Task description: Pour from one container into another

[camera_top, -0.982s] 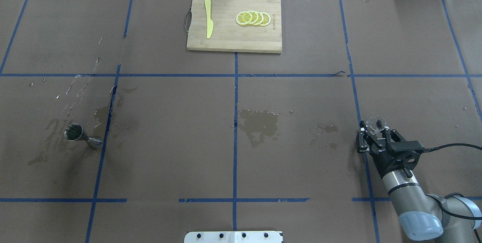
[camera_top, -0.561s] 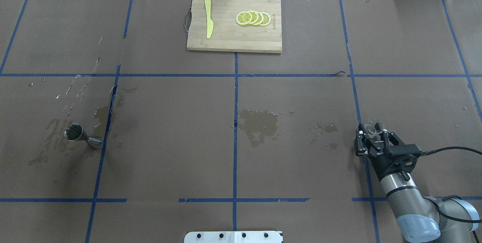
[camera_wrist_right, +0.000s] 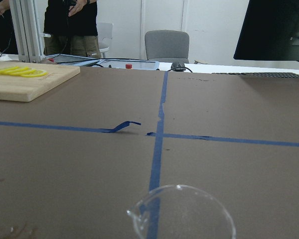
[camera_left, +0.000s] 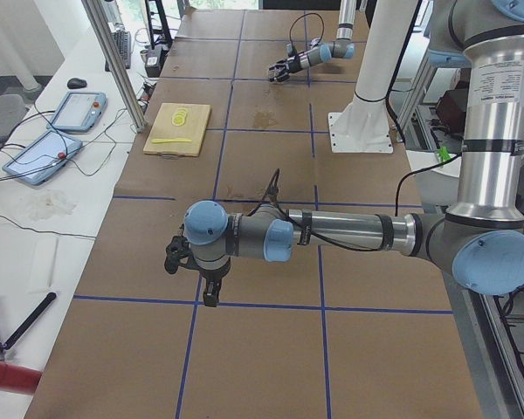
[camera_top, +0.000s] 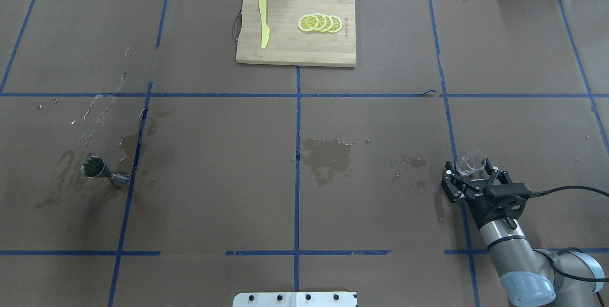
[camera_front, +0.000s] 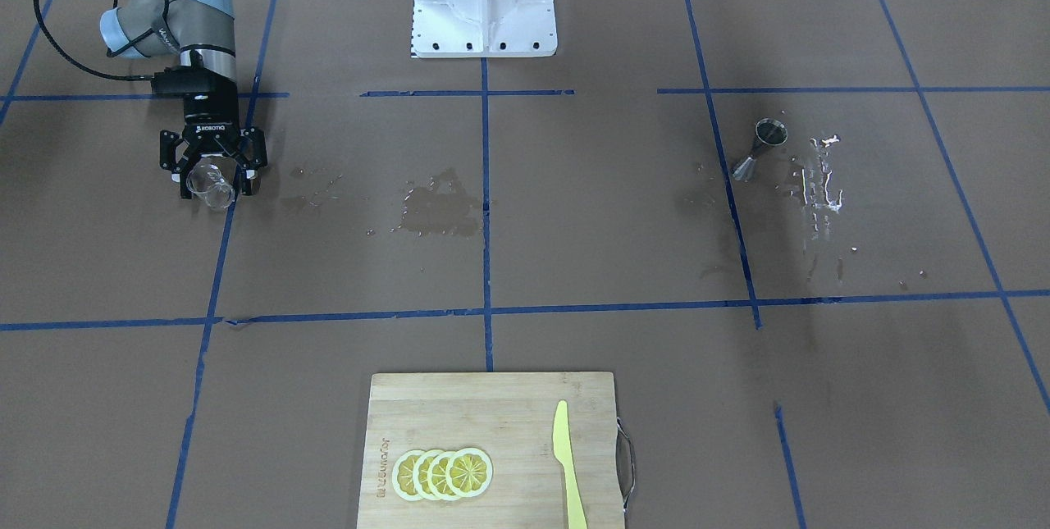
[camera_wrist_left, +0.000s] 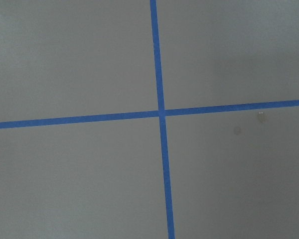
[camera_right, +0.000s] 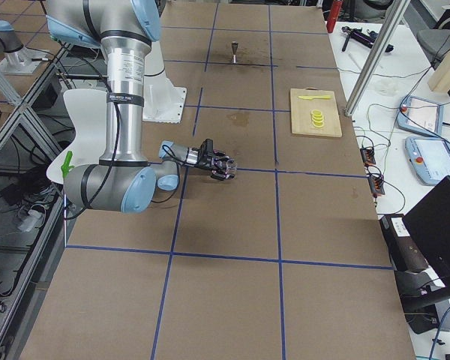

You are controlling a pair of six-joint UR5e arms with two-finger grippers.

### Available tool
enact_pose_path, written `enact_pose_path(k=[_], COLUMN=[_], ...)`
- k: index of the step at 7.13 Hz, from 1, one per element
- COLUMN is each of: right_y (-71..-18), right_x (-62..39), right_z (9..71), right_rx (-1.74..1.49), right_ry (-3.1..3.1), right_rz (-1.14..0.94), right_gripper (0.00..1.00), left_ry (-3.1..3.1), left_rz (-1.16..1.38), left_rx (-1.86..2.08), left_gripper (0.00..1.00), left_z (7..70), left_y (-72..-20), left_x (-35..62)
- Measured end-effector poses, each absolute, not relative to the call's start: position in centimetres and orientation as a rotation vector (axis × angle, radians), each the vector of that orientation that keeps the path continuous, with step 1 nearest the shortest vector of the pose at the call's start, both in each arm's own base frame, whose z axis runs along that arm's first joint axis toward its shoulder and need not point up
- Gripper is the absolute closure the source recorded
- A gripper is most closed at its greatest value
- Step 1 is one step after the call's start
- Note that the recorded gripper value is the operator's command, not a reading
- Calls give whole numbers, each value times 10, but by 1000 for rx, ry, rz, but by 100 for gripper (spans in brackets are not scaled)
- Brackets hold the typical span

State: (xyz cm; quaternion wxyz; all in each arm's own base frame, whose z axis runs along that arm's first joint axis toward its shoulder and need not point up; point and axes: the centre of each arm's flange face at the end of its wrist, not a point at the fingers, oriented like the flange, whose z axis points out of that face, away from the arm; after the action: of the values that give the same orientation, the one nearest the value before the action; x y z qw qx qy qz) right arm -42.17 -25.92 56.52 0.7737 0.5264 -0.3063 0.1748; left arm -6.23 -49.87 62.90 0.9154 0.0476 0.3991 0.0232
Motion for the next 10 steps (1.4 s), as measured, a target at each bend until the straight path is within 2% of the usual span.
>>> enact_pose_path(k=[2, 7, 10], right_y=[-261, -266, -312], right_x=[-418, -383, -346], right_z=[556, 489, 464], right_rx=[1150, 1209, 1168], right_ry=[-676, -706, -703], right_rz=[395, 374, 332], right_gripper=[0, 0, 0], left_ry=[822, 822, 822], left_rz=[49, 51, 52], left_rx=[100, 106, 108], left_gripper=[0, 0, 0], left_z=[628, 624, 623], left_y=[-499, -500, -500], left_x=[-62, -62, -62])
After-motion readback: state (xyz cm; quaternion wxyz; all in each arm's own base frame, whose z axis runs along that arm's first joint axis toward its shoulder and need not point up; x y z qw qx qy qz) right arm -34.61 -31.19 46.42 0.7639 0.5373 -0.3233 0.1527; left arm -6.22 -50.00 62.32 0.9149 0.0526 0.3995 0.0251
